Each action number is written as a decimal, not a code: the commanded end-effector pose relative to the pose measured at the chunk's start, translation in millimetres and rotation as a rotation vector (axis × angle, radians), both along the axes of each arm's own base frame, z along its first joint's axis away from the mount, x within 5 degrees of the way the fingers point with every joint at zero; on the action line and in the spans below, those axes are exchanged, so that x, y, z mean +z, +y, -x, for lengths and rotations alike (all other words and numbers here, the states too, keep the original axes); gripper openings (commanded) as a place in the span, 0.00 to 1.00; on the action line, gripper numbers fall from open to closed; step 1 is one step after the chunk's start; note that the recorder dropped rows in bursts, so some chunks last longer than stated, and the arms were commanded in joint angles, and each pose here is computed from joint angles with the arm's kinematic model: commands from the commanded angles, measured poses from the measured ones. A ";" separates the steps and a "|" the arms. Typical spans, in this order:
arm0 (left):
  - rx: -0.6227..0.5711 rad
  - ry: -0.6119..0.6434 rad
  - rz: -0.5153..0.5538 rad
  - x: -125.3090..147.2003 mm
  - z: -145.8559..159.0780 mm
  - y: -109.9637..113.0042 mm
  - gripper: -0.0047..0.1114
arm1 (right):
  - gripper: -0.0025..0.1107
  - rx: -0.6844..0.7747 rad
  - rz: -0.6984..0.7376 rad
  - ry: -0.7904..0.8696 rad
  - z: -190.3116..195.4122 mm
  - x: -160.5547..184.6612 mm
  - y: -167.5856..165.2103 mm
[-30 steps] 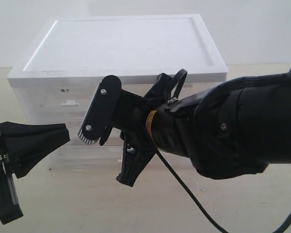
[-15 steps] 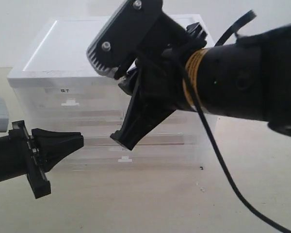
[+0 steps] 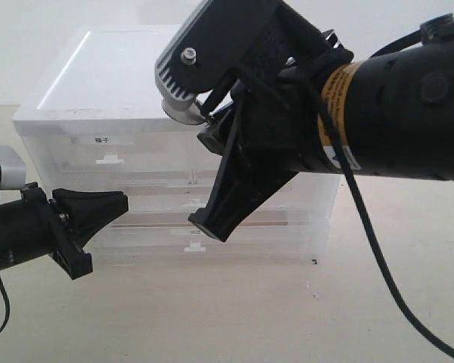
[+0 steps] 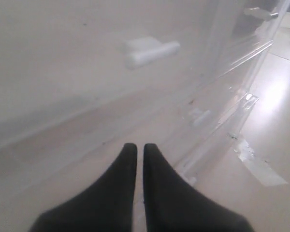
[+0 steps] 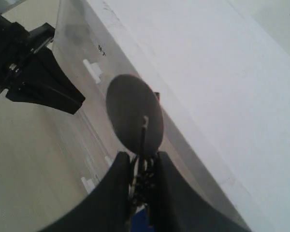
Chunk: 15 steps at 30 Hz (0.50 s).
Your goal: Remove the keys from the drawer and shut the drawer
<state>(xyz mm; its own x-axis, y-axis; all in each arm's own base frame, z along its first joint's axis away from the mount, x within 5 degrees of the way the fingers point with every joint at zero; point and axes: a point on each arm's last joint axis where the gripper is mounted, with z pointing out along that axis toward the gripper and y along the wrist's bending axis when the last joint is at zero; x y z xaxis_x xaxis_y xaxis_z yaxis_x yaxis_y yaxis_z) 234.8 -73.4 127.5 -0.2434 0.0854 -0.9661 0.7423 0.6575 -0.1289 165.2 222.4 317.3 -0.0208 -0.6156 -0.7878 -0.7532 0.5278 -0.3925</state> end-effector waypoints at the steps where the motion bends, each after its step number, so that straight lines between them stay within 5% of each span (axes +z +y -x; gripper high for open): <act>1: -0.145 0.004 -0.012 -1.2 10.3 -8.2 0.08 | 0.02 -0.004 -0.002 -0.006 0.3 3.1 -2.6; 6: -0.354 -0.010 -0.044 -3.1 27.9 -31.9 0.08 | 0.02 -0.011 0.011 -0.006 0.0 2.4 -3.6; 11: -0.354 0.006 -0.296 -20.0 30.0 -61.7 0.08 | 0.02 -0.017 0.037 -0.012 -0.6 1.3 -5.1; 13: -0.406 -0.085 -0.308 -16.7 34.7 -73.6 0.08 | 0.02 -0.021 0.042 -0.010 -0.7 1.0 -5.6; 15: -0.331 -0.084 -0.284 -12.6 30.2 -74.6 0.08 | 0.02 -0.028 0.051 -0.009 -1.0 0.5 -6.4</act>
<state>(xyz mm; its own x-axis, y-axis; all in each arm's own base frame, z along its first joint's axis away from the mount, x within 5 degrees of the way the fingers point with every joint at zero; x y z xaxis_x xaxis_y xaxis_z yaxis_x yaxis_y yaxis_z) 202.4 -140.6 109.6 -0.1191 0.4230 -0.8982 0.9314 0.3609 0.0465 166.3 218.9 314.8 -0.0351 -0.6523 -0.7572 -0.7415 0.5249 -0.4178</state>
